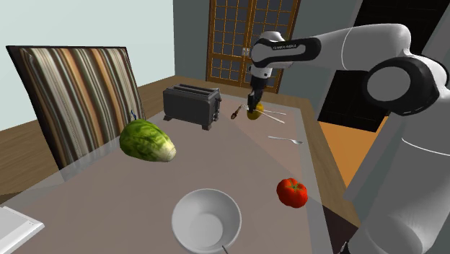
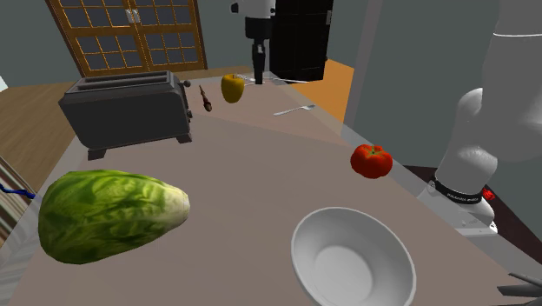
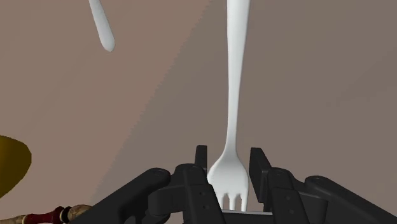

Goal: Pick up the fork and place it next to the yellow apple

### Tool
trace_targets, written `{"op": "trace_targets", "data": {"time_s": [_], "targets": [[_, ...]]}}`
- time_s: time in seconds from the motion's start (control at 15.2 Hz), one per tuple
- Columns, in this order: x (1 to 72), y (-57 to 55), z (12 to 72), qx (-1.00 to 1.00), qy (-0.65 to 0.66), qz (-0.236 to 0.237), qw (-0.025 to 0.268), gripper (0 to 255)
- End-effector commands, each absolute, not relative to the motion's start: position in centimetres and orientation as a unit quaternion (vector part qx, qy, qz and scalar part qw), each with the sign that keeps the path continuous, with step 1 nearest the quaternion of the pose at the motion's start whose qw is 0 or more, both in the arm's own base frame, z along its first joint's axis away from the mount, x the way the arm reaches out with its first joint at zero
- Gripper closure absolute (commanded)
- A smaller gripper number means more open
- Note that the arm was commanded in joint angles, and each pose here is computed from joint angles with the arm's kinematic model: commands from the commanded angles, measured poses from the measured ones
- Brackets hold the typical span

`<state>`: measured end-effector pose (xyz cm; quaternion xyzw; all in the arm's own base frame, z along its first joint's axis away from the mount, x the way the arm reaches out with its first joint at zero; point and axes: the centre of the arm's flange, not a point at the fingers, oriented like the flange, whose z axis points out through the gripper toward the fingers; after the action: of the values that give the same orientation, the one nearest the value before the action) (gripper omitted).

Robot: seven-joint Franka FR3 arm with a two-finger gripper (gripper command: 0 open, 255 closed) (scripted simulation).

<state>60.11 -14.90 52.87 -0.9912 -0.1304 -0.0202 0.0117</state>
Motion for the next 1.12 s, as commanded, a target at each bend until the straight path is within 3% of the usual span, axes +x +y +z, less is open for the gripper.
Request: {"op": "trace_targets", "data": {"time_s": [0.0,0.73,1.06], "targets": [[60.1,-17.7,52.8,-0.991,-0.131,-0.020,0.012,255],[59.9,-32.6,52.9,-0.991,-0.131,-0.020,0.012,255],[59.9,-32.6,50.2,-0.991,-0.131,-0.020,0.012,255]]}}
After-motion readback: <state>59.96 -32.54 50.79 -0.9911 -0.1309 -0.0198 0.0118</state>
